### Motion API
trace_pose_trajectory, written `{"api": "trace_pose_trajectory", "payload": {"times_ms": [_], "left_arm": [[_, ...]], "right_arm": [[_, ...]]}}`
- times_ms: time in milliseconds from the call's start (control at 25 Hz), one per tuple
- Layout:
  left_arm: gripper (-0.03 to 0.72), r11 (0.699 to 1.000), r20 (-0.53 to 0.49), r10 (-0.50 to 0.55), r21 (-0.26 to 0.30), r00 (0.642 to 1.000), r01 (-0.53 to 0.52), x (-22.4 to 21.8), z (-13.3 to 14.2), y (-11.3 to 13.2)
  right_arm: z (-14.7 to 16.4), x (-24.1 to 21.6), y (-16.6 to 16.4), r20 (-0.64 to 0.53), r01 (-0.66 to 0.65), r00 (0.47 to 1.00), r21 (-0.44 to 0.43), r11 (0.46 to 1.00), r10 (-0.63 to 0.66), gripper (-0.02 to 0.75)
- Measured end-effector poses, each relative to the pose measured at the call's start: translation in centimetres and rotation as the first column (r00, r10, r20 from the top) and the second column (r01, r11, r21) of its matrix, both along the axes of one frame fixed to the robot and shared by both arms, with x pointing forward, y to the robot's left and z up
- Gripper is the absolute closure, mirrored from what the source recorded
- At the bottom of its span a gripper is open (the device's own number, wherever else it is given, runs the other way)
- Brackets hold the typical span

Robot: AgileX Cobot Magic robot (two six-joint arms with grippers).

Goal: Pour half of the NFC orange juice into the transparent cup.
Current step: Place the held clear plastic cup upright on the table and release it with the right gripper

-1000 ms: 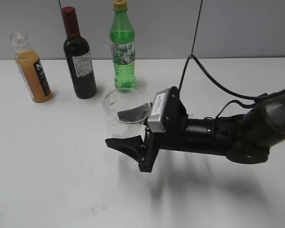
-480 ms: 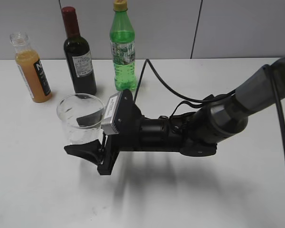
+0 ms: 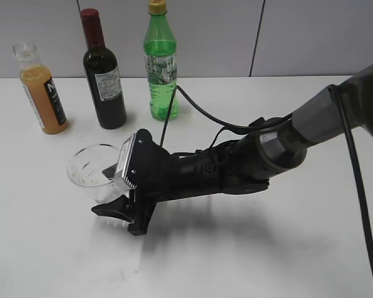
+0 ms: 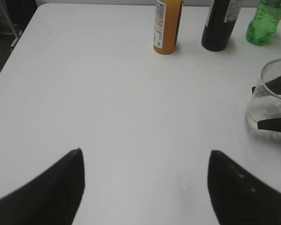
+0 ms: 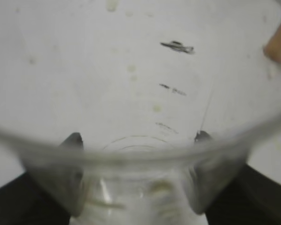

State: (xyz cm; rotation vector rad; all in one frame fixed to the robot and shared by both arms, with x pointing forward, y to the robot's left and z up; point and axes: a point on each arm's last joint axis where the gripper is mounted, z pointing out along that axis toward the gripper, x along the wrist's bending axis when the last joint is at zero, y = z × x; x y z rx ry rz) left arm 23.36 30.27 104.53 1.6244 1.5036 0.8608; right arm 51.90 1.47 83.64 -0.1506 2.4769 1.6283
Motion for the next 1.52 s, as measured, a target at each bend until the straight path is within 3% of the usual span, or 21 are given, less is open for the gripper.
{"api": "trace_pose_trajectory", "payload": {"times_ms": [320,480,720,1000,1280,1520], "left_arm": [[0.067,1.0,0.0,0.0,0.0,1.0,0.0,0.0,0.0,0.0],[0.067,1.0,0.0,0.0,0.0,1.0,0.0,0.0,0.0,0.0],[0.067,1.0,0.0,0.0,0.0,1.0,0.0,0.0,0.0,0.0],[0.067,1.0,0.0,0.0,0.0,1.0,0.0,0.0,0.0,0.0],[0.068,1.0,0.0,0.0,0.0,1.0,0.0,0.0,0.0,0.0],[0.068,1.0,0.0,0.0,0.0,1.0,0.0,0.0,0.0,0.0]], "right_arm": [[-1.1,0.3,-0.3,-0.038,0.053,0.998,-0.079,0.995,-0.056,0.206],[-0.9,0.6,-0.5,-0.038,0.093,0.994,-0.106,0.99,-0.098,0.144],[0.5,1.2,-1.1,-0.024,0.154,0.986,-0.212,0.965,-0.163,0.101],[2.1,0.7,-1.8,-0.04,0.114,0.99,-0.335,0.935,-0.135,0.101],[3.3,0.0,-4.7,-0.026,0.118,0.989,-0.458,0.881,-0.146,0.106],[5.5,0.4,-7.8,0.025,0.183,0.98,-0.476,0.86,-0.195,0.117]]}}
